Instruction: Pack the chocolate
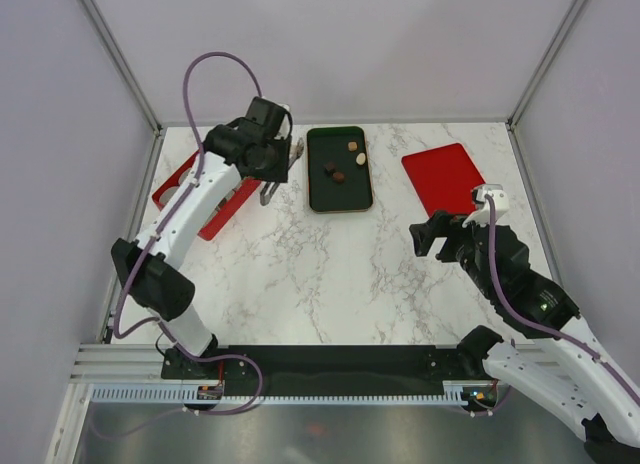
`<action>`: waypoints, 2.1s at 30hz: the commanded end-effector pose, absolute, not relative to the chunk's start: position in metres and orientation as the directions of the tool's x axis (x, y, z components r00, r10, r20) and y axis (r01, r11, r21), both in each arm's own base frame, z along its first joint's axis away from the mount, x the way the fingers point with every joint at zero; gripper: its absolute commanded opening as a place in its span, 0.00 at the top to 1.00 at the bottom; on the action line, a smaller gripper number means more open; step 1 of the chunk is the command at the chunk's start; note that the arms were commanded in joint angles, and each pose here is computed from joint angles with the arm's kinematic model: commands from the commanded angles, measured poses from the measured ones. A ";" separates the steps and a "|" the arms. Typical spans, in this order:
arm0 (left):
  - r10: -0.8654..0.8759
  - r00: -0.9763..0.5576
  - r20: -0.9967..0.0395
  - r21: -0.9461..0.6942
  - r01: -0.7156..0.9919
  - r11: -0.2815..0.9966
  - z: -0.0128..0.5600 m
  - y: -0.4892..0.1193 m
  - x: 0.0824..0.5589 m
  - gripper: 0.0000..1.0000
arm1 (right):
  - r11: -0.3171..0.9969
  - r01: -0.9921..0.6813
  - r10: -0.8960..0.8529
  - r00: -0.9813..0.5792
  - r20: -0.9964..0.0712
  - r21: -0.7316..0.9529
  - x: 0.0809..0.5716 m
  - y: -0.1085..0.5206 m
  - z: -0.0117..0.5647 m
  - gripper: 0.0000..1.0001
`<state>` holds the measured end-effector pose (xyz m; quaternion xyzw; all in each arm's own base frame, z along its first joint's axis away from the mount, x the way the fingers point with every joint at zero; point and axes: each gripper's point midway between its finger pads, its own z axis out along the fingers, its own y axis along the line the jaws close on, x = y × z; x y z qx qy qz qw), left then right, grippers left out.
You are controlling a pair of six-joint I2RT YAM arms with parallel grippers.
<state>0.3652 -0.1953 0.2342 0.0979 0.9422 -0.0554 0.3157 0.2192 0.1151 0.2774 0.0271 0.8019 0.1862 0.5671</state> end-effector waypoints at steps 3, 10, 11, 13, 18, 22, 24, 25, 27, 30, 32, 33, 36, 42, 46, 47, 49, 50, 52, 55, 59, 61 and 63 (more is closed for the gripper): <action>-0.055 -0.812 -0.582 -0.062 -0.023 0.998 0.249 -0.108 0.355 0.62 | 0.916 -0.188 0.268 -0.371 -0.889 0.355 0.217 0.121 0.273 0.04; -0.207 -0.790 -0.578 -0.030 -0.233 0.972 0.241 -0.032 0.336 0.62 | 0.921 -0.211 0.236 -0.370 -0.899 0.329 0.222 0.127 0.273 0.04; -0.223 -0.790 -0.572 -0.024 -0.255 0.967 0.238 -0.023 0.333 0.61 | 0.918 -0.226 0.227 -0.375 -0.899 0.326 0.222 0.130 0.272 0.04; -0.242 -0.803 -0.545 -0.011 -0.281 0.960 0.224 -0.014 0.323 0.61 | 0.914 -0.242 0.219 -0.380 -0.899 0.325 0.224 0.135 0.272 0.04; -0.288 -0.801 -0.524 0.025 -0.353 0.935 0.204 0.013 0.305 0.61 | 0.914 -0.250 0.210 -0.383 -0.900 0.320 0.228 0.139 0.271 0.04; -0.303 -0.805 -0.510 0.053 -0.381 0.923 0.192 0.026 0.298 0.61 | 0.910 -0.259 0.210 -0.386 -0.899 0.324 0.228 0.142 0.270 0.04; -0.307 -0.807 -0.504 0.058 -0.387 0.920 0.184 0.029 0.297 0.61 | 0.909 -0.262 0.209 -0.387 -0.898 0.324 0.227 0.142 0.270 0.04; -0.306 -0.804 -0.509 0.053 -0.385 0.922 0.184 0.028 0.300 0.61 | 0.909 -0.262 0.210 -0.387 -0.898 0.325 0.227 0.142 0.269 0.04; -0.308 -0.805 -0.507 0.052 -0.385 0.921 0.178 0.028 0.303 0.61 | 0.909 -0.257 0.215 -0.382 -0.899 0.327 0.226 0.140 0.269 0.04; -0.329 -0.797 -0.506 0.062 -0.414 0.908 0.172 0.039 0.309 0.61 | 0.908 -0.255 0.222 -0.382 -0.897 0.333 0.225 0.139 0.269 0.04; -0.328 -0.798 -0.506 0.070 -0.417 0.906 0.169 0.041 0.314 0.61 | 0.906 -0.257 0.224 -0.381 -0.897 0.336 0.224 0.139 0.270 0.04; -0.329 -0.797 -0.507 0.072 -0.420 0.905 0.168 0.041 0.316 0.60 | 0.906 -0.256 0.227 -0.377 -0.898 0.337 0.224 0.138 0.271 0.04; -0.334 -0.790 -0.514 0.092 -0.437 0.895 0.167 0.046 0.320 0.60 | 0.908 -0.250 0.230 -0.375 -0.898 0.337 0.224 0.137 0.270 0.04; -0.340 -0.795 -0.502 0.101 -0.444 0.890 0.160 0.048 0.322 0.58 | 0.910 -0.246 0.229 -0.370 -0.900 0.333 0.225 0.136 0.272 0.04; -0.340 -0.798 -0.498 0.108 -0.445 0.889 0.157 0.049 0.325 0.57 | 0.910 -0.245 0.233 -0.363 -0.902 0.333 0.224 0.135 0.275 0.04; -0.341 -0.799 -0.495 0.111 -0.447 0.888 0.156 0.050 0.326 0.57 | 0.910 -0.246 0.232 -0.362 -0.903 0.333 0.224 0.134 0.275 0.04; -0.341 -0.800 -0.494 0.122 -0.452 0.884 0.154 0.052 0.327 0.57 | 0.909 -0.246 0.234 -0.363 -0.902 0.335 0.224 0.135 0.276 0.04; -0.338 -0.801 -0.495 0.122 -0.449 0.885 0.154 0.052 0.327 0.57 | 0.909 -0.247 0.235 -0.362 -0.902 0.336 0.224 0.134 0.276 0.04; -0.341 -0.804 -0.488 0.126 -0.451 0.883 0.151 0.053 0.327 0.56 | 0.909 -0.246 0.235 -0.363 -0.902 0.336 0.223 0.134 0.276 0.04; -0.342 -0.804 -0.486 0.128 -0.453 0.882 0.150 0.053 0.328 0.53 | 0.910 -0.245 0.235 -0.359 -0.903 0.335 0.223 0.133 0.277 0.04; -0.337 -0.804 -0.490 0.128 -0.448 0.885 0.153 0.053 0.329 0.51 | 0.911 -0.241 0.237 -0.358 -0.903 0.335 0.222 0.132 0.278 0.03; -0.333 -0.803 -0.494 0.133 -0.449 0.884 0.154 0.054 0.330 0.50 | 0.911 -0.239 0.241 -0.355 -0.903 0.337 0.222 0.131 0.279 0.04; -0.332 -0.800 -0.500 0.132 -0.449 0.884 0.157 0.054 0.331 0.50 | 0.910 -0.237 0.243 -0.357 -0.902 0.339 0.222 0.131 0.279 0.04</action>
